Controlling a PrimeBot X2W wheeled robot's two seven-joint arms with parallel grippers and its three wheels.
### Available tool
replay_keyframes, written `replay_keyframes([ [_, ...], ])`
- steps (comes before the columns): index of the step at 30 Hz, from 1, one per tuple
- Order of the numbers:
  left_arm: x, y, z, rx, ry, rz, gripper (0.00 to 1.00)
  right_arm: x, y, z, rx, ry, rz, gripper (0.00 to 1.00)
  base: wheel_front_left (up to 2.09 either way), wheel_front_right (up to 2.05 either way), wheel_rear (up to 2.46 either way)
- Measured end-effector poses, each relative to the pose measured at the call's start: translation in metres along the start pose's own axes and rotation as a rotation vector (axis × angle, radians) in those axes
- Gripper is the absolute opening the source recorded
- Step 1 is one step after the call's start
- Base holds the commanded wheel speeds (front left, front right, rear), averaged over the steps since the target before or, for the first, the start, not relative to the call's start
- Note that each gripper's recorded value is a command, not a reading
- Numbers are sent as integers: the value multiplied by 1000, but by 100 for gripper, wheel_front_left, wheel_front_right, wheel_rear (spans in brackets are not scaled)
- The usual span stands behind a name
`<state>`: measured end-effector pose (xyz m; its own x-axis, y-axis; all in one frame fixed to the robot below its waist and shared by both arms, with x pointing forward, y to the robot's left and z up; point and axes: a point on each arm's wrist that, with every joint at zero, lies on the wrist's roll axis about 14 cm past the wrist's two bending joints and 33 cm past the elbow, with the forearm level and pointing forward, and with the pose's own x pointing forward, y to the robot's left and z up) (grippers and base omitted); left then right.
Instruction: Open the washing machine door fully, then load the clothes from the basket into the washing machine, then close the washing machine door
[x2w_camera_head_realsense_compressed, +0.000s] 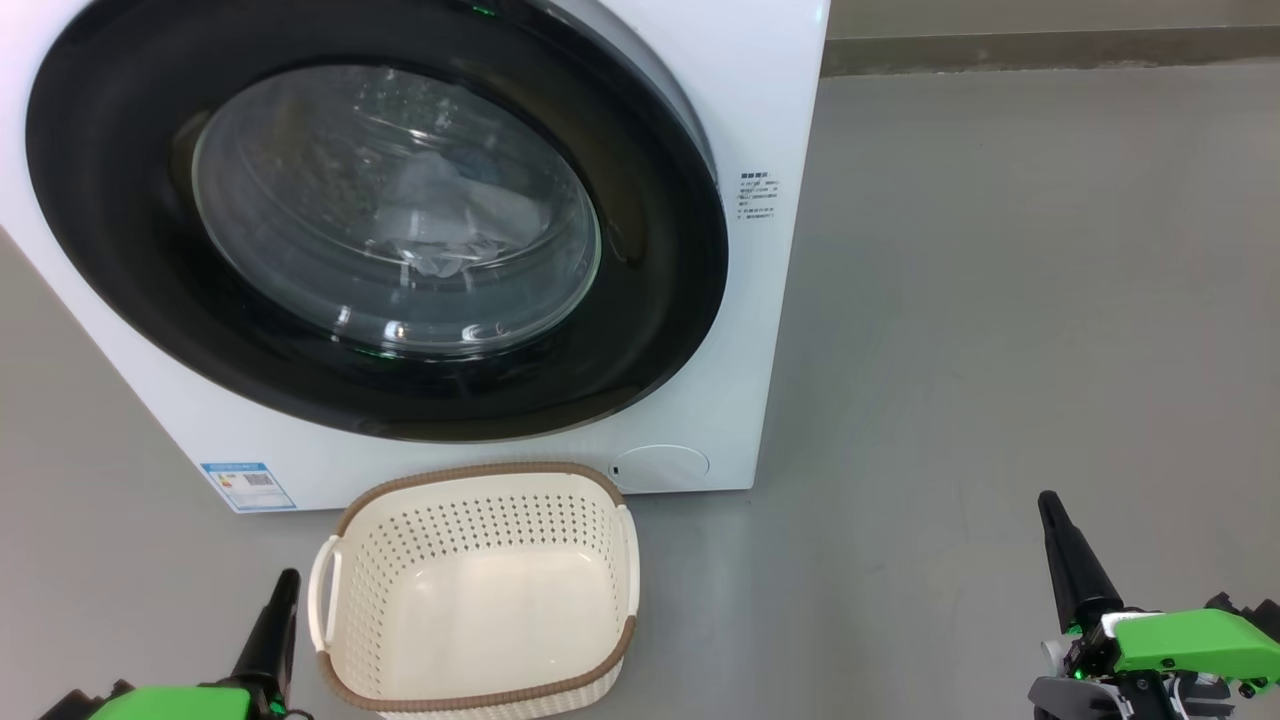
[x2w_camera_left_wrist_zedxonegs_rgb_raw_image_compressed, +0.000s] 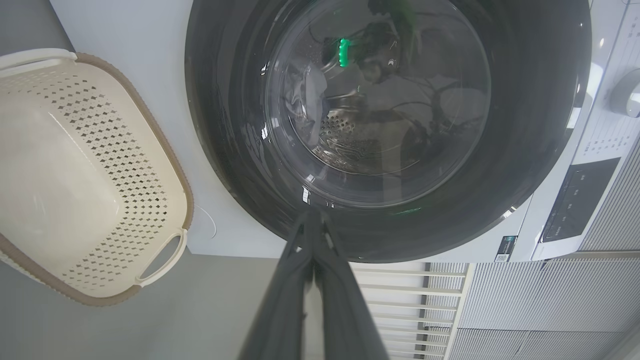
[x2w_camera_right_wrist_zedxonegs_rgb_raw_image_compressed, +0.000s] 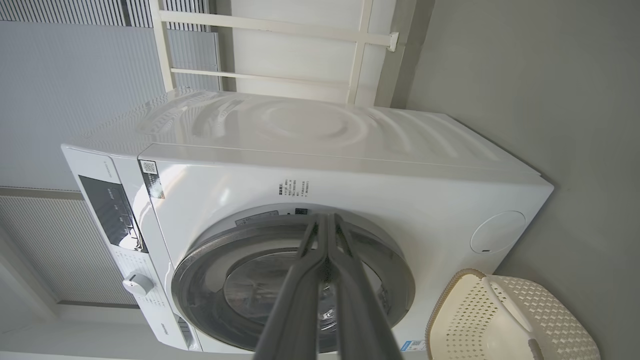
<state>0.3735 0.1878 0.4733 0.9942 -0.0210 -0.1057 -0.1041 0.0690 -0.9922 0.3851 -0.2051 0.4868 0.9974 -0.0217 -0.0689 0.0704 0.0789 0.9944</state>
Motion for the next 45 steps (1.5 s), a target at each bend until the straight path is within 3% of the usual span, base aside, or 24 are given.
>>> replay_keyframes([
  [11, 3, -8, 0, -68, 5, -26, 0, -1, 6, 4, 83, -10, 25, 0, 0, 0, 0],
  [45, 3, -8, 0, -71, 6, -27, 0, -1, 6, 3, 84, -10, 25, 0, 0, 0, 0],
])
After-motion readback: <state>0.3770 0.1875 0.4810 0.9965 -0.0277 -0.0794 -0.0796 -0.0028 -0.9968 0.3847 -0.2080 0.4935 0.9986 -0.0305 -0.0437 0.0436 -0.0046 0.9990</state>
